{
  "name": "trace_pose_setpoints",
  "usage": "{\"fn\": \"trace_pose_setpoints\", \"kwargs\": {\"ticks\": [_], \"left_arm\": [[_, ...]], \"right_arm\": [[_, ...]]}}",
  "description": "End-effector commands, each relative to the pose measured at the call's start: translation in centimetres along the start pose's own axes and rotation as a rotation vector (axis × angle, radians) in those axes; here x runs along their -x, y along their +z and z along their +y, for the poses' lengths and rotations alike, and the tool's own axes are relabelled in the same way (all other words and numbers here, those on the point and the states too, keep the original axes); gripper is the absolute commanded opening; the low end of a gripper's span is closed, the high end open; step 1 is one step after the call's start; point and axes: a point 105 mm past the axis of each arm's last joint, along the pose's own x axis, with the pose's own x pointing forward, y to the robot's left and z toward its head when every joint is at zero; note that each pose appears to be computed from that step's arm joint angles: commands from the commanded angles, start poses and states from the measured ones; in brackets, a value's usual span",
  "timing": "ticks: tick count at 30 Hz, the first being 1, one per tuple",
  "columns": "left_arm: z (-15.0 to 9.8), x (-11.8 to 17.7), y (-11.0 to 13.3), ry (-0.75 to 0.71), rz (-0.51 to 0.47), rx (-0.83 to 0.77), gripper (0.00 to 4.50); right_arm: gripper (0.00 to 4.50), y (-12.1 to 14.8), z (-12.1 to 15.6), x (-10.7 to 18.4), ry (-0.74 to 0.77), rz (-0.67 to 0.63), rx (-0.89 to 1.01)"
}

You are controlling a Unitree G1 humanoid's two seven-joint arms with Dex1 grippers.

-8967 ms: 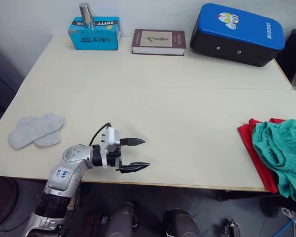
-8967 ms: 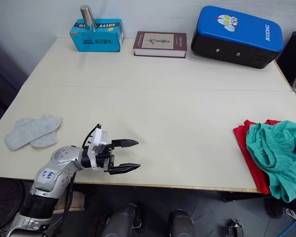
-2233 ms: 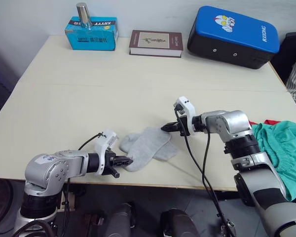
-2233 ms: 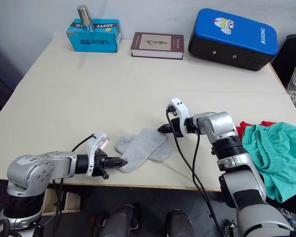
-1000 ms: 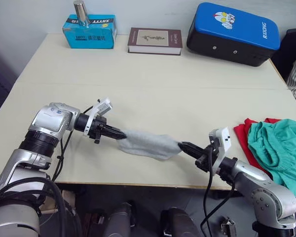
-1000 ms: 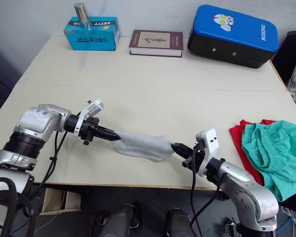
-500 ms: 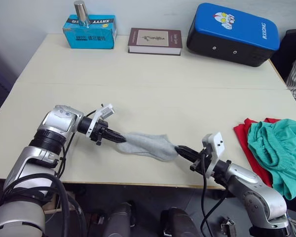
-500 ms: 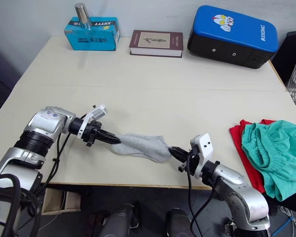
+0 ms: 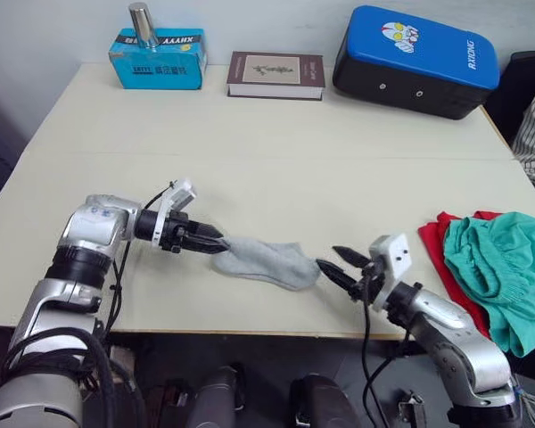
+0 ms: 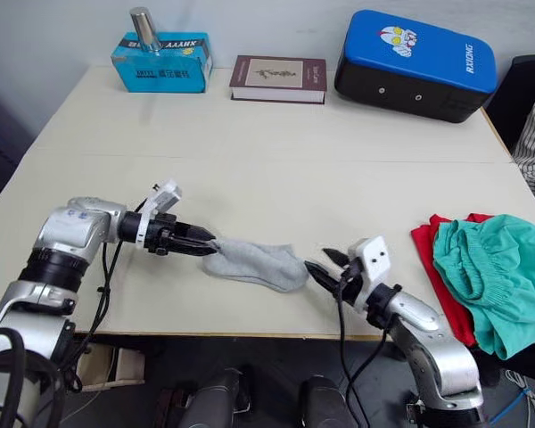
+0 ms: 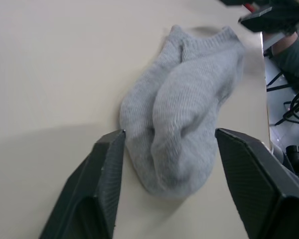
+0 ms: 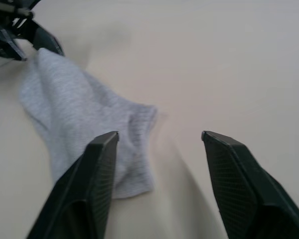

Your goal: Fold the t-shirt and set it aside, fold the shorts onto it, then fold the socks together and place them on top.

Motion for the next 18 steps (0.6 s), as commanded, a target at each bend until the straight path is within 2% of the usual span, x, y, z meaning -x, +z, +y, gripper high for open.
{"fn": "trace_pose_setpoints", "kwargs": {"ticks": [1,2,5,8,9,12,15,18], "left_arm": [[-2.1,1.5,3.7,-0.026,-0.154,-0.119,2.96],[-2.7,1.5,4.0,-0.040,-0.176,-0.132,3.00],[-4.3,-0.1,4.0,-0.056,-0.190,-0.241,2.38],[-4.4,-2.7,2.5,-0.012,-0.173,-0.314,1.42],[-4.2,-3.4,2.0,0.010,-0.170,-0.333,1.11],[-2.9,-5.0,0.0,0.105,-0.161,-0.307,0.14],[-1.3,-5.9,-1.8,0.213,-0.128,-0.288,0.03],[-1.0,-6.4,-3.1,0.234,-0.093,-0.277,0.03]], "right_arm": [[2.73,3.0,1.8,0.1,0.116,-0.107,0.095],[2.29,3.2,2.2,0.0,0.140,-0.112,0.110],[1.35,3.4,4.2,-1.4,0.223,-0.113,0.128],[0.22,2.1,5.7,-3.4,0.271,-0.069,0.167],[0.00,1.6,6.0,-3.9,0.284,-0.050,0.180],[0.00,-0.5,7.0,-5.9,0.312,0.013,0.219],[0.00,-2.2,7.4,-7.1,0.313,0.059,0.221],[0.00,-3.0,7.0,-7.6,0.289,0.084,0.225]]}}
